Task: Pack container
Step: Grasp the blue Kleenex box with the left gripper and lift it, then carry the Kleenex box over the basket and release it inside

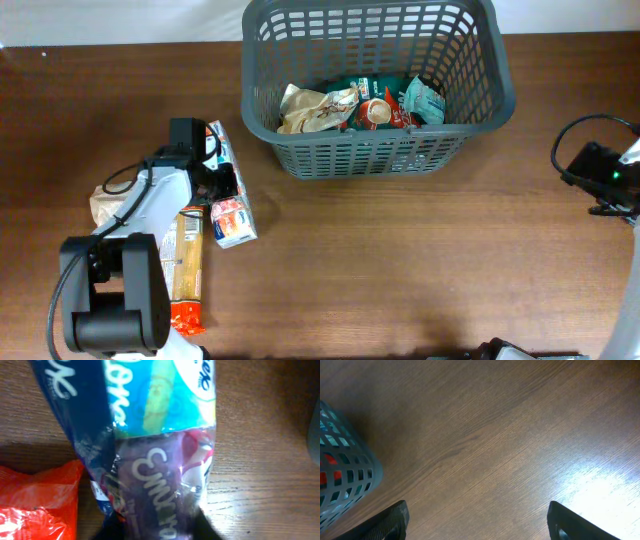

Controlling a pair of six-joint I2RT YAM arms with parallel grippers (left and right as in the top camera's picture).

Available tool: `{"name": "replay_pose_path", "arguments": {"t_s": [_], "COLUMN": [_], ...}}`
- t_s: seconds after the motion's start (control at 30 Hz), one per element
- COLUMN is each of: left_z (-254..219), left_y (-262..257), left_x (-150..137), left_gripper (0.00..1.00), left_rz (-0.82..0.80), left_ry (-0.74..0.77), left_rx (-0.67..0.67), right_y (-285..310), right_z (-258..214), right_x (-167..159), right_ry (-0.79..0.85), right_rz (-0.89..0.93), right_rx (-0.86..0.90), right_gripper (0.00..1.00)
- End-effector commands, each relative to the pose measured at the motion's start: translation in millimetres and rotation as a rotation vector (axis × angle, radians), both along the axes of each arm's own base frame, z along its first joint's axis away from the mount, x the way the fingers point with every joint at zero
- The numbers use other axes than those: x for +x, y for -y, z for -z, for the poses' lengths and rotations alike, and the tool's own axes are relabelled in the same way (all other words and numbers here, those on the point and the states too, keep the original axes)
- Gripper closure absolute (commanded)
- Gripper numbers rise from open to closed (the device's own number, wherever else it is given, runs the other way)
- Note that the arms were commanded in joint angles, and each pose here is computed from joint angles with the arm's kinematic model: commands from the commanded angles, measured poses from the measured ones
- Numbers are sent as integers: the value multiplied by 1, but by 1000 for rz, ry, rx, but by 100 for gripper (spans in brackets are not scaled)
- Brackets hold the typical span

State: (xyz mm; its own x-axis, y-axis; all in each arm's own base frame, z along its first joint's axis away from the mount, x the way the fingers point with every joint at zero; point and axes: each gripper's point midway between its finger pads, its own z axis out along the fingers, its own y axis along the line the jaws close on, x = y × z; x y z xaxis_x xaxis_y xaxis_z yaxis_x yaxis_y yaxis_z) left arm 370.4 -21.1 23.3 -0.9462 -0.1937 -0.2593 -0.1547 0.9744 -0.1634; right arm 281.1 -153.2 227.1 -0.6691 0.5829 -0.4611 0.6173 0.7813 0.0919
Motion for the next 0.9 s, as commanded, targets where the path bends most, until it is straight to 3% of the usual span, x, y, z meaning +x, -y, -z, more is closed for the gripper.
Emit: {"name": "replay_pose_path", "arguments": {"t_s": [0.0, 0.13, 0.23, 0.43, 0.7, 0.87], "left_z": [38, 25, -7, -101, -204, -285], "left_y": [-4, -7, -14, -33, -51, -50], "left_x": [-20, -9, 15, 67, 102, 121], "left_gripper": [98, 98, 98, 98, 98, 98], "left_rz": [-20, -26, -29, -24, 13, 49], "left_ry": [-115, -94, -33, 122, 315, 512], "left_rx": [28, 28, 35, 103, 239, 283], "right_y": [-1, -2, -2, -2, -2, -2], "right_z": [0, -1, -1, -1, -1, -1], "right_x": [-1, -2, -2, -1, -1, -1], "right_ry": [6, 8, 8, 8, 9, 9], "right_rz": [7, 7, 6, 5, 5, 5], "right_rx": [15, 15, 16, 17, 17, 16], "right_gripper": [16, 16, 16, 16, 16, 16]}}
